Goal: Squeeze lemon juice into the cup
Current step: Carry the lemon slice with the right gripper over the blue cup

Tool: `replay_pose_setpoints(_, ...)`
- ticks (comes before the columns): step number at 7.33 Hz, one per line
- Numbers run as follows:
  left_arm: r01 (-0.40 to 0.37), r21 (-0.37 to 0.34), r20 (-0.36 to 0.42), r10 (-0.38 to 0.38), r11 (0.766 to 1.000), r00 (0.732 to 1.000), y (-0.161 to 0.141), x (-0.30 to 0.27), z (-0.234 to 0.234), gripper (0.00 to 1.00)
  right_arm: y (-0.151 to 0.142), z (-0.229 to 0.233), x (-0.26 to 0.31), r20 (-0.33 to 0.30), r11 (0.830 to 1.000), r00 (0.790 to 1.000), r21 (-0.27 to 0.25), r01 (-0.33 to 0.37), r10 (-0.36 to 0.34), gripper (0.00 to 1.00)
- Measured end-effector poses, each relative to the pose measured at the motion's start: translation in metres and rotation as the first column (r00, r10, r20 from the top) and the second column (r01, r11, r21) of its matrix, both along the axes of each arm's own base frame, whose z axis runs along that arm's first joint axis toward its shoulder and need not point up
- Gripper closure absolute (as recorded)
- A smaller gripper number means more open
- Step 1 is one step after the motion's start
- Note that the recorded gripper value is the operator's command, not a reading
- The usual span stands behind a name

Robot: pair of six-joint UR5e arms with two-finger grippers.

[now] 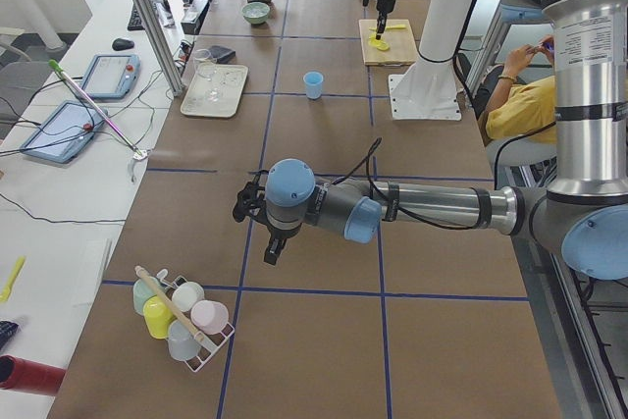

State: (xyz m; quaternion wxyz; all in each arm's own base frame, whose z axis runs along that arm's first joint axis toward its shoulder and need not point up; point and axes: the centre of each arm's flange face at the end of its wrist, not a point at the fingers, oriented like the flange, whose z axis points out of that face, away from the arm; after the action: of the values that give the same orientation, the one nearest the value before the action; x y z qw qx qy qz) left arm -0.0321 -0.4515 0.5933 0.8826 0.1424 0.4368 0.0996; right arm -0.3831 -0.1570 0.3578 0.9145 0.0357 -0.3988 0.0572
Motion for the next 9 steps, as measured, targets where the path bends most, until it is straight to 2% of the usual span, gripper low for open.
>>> replay_pose_setpoints(3,0.0,-0.001,0.0,0.0,1.0,1.0,0.0,0.0,0.001,0.0,-0.016,-0.019,0.009,0.045,0.999,0.998,0.0,-0.042,0.042,0.6)
replay_pose_setpoints(6,0.0,-0.001,0.0,0.0,1.0,1.0,0.0,0.0,0.001,0.0,-0.034,-0.057,0.0,0.136,0.997,0.987,0.002,-0.082,0.081,0.6)
replay_pose_setpoints(9,0.0,-0.004,0.002,0.0,1.0,1.0,0.0,0.0,0.002,0.0,-0.071,-0.114,-0.026,0.176,0.989,0.973,-0.004,-0.149,0.147,0.59)
